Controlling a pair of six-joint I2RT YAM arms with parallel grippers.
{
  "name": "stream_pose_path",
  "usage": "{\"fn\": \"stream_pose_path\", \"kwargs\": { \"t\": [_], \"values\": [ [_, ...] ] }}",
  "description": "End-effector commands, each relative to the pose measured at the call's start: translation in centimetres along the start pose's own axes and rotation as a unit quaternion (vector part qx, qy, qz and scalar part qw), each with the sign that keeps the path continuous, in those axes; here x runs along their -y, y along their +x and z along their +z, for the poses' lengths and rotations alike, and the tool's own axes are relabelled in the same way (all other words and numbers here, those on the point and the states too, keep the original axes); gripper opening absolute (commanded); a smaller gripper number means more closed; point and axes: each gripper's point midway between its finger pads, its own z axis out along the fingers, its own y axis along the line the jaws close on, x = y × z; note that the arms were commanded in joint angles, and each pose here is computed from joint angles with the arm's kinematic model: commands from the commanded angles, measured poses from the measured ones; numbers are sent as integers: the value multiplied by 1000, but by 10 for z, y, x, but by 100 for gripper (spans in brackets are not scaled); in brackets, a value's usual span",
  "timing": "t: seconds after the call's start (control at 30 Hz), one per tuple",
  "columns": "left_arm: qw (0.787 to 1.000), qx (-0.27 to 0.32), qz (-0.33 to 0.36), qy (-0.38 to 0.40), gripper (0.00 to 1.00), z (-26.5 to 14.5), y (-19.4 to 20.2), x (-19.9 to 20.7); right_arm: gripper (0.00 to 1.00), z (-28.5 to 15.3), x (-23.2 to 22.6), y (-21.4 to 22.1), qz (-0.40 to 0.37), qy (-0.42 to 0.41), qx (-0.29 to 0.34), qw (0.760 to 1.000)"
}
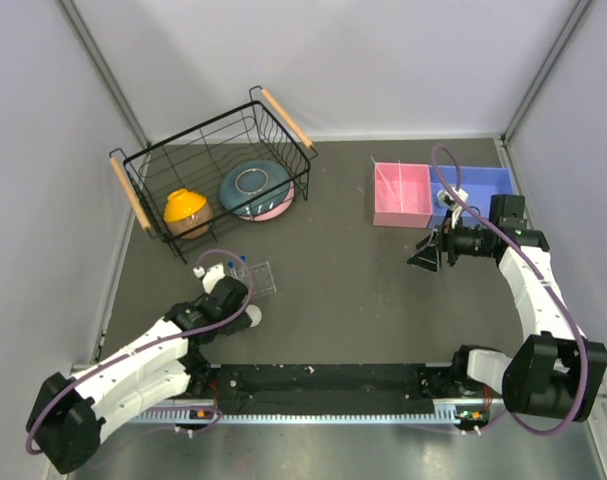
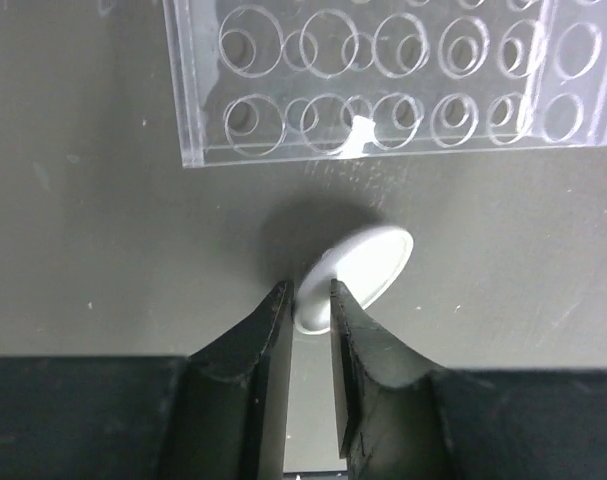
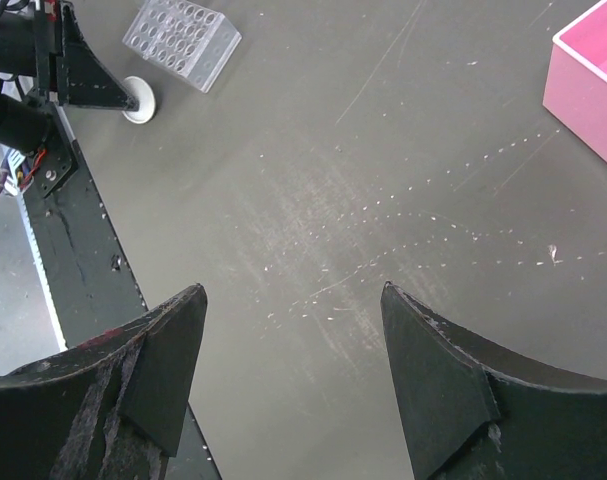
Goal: Organize the chemistry lab equipment
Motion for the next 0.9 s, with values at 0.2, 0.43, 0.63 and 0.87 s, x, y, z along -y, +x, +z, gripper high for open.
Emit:
{"fn": "stream_pose_path", "kwargs": {
  "t": [0.2, 0.43, 0.63, 0.87],
  "values": [
    [998, -2, 5, 67, 0, -6, -1, 20, 71, 0, -6, -7, -35, -17, 16, 999],
    [962, -67, 111, 242, 0, -49, 16, 76, 71, -3, -14, -8, -60, -20, 17, 998],
    [888, -40, 155, 431, 0, -111, -4, 153, 71, -1, -31, -10, -92, -44, -1, 995],
    [833, 17, 180, 523, 0, -154, -30, 241, 72, 23, -85, 6, -117, -114, -101, 982]
  ]
}}
